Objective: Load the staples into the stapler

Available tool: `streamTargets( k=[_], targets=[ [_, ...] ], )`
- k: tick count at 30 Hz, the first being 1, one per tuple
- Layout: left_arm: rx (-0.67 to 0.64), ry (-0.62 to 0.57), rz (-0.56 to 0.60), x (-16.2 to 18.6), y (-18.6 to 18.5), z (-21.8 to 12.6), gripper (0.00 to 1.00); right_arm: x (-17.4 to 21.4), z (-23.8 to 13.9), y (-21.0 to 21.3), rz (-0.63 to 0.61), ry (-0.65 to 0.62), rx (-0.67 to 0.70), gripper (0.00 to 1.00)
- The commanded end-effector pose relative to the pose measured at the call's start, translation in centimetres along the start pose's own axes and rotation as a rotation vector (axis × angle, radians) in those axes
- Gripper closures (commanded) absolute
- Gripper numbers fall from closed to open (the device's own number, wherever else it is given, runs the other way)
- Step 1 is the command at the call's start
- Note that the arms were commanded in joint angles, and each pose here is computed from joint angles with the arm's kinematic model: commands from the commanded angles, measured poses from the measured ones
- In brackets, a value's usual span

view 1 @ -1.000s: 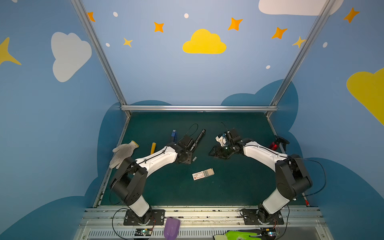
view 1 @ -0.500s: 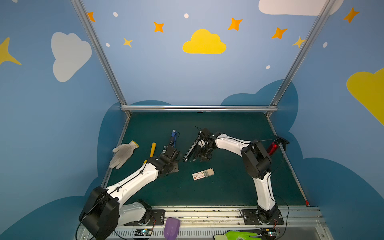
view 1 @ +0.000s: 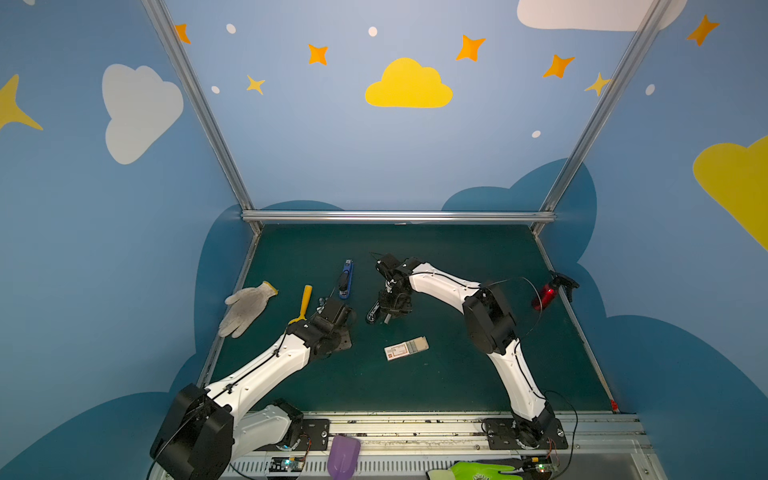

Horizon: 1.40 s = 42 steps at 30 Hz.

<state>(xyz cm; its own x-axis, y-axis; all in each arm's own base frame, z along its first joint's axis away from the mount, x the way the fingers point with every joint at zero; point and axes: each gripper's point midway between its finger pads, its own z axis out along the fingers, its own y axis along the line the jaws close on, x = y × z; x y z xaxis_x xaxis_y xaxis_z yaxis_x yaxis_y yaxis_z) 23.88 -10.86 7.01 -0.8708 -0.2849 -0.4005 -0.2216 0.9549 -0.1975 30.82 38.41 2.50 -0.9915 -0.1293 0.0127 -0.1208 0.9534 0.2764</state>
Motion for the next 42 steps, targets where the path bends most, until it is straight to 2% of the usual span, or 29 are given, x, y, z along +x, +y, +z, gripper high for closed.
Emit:
streamTargets(
  k=[1, 5, 14, 20, 24, 30, 34, 42],
  targets=[
    [0.01, -0.007, -0.014, -0.2, -0.1, 0.0, 0.49, 2.5, 2.5, -3.8, -0.042, 0.07, 0.227, 0.6],
    [0.02, 0.002, -0.021, -0.1, -0.3, 0.2, 0.49, 3.0, 2.2, -4.2, -0.092, 0.058, 0.295, 0.69],
    [0.054, 0.02, -0.032, -0.2, -1.3, 0.5, 0.49, 4.2, 0.7, -5.6, -0.134, 0.03, 0.337, 0.7],
    [0.13, 0.052, -0.008, -0.3, -3.3, 0.5, 0.49, 4.6, -1.2, -3.2, -0.156, -0.002, 0.151, 0.59],
    [0.171, 0.063, -0.027, -0.8, -4.8, 0.4, 0.49, 4.1, -3.8, -3.0, -0.14, -0.068, 0.065, 0.57],
    [0.192, 0.09, -0.056, -1.4, -7.9, 0.5, 0.49, 4.2, -6.6, -6.5, -0.063, -0.14, 0.03, 0.57],
    [0.161, 0.153, -0.096, -1.1, -10.1, 1.8, 0.49, 4.9, -7.2, -9.9, 0.014, -0.159, 0.008, 0.57],
    [0.056, 0.205, -0.011, -0.6, -14.7, 4.6, 0.52, 6.2, -8.0, -13.6, 0.086, -0.193, -0.032, 0.57]
  ],
)
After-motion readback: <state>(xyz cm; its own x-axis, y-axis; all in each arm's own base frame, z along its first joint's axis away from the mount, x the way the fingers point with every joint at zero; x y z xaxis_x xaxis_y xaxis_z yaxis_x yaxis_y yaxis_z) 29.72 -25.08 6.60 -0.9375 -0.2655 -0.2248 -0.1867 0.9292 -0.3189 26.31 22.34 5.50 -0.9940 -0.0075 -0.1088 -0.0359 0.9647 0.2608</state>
